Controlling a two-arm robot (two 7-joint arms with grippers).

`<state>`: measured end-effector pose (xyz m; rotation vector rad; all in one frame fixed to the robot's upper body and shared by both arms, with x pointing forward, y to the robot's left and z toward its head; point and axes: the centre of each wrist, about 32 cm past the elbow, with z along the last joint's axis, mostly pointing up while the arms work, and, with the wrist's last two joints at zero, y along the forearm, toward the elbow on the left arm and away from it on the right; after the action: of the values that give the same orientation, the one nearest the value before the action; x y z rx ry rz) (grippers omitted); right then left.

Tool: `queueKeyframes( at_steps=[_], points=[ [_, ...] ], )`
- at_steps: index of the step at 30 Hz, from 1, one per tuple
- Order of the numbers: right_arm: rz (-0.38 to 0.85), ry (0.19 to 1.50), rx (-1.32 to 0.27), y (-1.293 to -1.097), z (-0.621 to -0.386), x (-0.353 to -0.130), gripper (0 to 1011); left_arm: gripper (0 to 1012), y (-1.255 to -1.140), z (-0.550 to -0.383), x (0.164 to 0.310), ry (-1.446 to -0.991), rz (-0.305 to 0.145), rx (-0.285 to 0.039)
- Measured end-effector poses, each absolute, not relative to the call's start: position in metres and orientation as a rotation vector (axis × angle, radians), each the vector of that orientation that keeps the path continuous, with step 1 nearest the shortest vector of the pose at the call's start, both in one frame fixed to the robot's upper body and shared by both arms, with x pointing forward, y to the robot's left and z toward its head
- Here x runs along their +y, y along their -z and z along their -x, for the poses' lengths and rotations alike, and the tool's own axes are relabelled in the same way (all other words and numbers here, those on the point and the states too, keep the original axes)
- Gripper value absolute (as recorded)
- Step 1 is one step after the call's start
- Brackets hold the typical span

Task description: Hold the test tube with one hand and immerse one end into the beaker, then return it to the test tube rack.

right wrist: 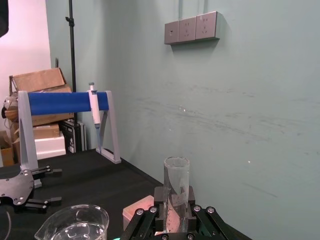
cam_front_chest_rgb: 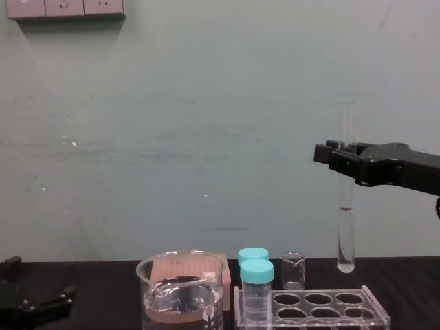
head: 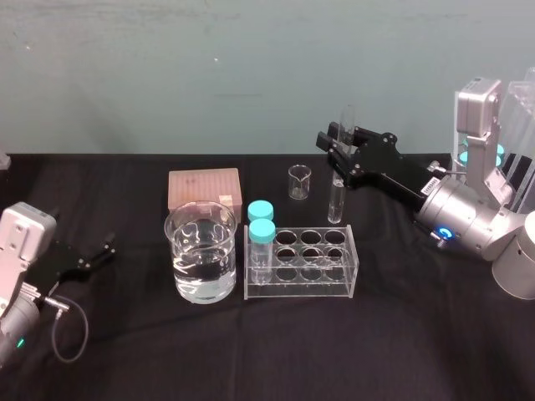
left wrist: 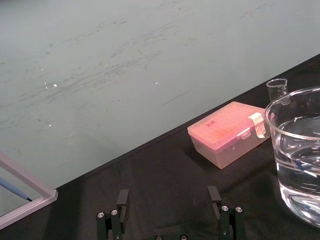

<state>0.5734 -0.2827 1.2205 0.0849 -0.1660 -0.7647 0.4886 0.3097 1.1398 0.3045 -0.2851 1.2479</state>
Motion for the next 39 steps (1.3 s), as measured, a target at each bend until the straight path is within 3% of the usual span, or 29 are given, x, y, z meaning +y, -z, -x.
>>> queueKeyframes(
  at_steps=[7, 21, 39],
  points=[
    [-0.076, 0.741, -0.180, -1.226, -0.582, -0.277, 241, 1000, -1.140, -0.489, 0.310, -1.248, -0.305, -0.285],
    [-0.124, 0.614, -0.309, -1.262, -0.606, -0.243, 241, 1000, -1.140, -0.489, 0.310, -1.248, -0.305, -0.285],
    [-0.219, 0.412, -0.278, -1.264, -0.608, -0.187, 242, 1000, -1.140, -0.489, 0.310, -1.248, -0.304, -0.285]
  ],
)
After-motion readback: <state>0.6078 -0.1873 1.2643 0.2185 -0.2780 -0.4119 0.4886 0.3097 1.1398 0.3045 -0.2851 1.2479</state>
